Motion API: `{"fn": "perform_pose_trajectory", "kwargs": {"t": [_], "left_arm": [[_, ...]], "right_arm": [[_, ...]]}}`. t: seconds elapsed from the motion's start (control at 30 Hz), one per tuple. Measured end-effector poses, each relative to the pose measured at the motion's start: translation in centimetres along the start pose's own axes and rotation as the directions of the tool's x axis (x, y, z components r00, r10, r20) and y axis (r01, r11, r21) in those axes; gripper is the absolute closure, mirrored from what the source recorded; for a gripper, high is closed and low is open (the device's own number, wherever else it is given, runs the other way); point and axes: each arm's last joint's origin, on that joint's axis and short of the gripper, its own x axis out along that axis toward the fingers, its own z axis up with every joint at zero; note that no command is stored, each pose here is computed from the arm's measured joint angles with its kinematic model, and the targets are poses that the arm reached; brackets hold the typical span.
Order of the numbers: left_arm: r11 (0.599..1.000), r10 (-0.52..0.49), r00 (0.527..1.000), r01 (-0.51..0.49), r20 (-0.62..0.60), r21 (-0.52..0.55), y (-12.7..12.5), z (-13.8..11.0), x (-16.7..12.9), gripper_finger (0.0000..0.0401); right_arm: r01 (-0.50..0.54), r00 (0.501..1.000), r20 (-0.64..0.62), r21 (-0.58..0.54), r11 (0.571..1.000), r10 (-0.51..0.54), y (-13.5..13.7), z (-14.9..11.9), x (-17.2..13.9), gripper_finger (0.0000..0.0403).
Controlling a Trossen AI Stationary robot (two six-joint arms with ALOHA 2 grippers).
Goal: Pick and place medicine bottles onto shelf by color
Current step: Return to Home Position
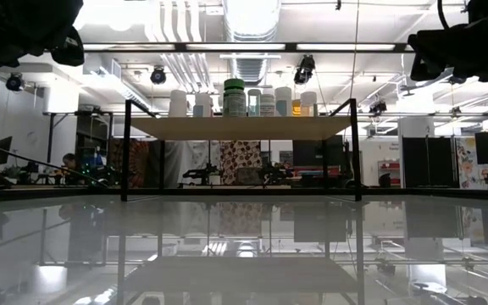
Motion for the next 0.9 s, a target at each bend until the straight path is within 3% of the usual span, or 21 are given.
{"fn": "perform_pose_trajectory", "kwargs": {"t": [0.5,0.9], "left_arm": [[1.0,0.0,1.0,0.0,-0.001,0.0,0.0,-0.02,0.0,0.0397],[1.0,0.0,1.0,0.0,-0.002,0.0,0.0,-0.03,0.01,0.0397]], "right_arm": [[0.0,1.0,0.0,0.0,1.0,0.0,0.0,-0.01,0.0,0.0328],[0.0,1.0,-0.001,0.0,1.0,0.0,0.0,-0.02,0.0,0.0339]]}}
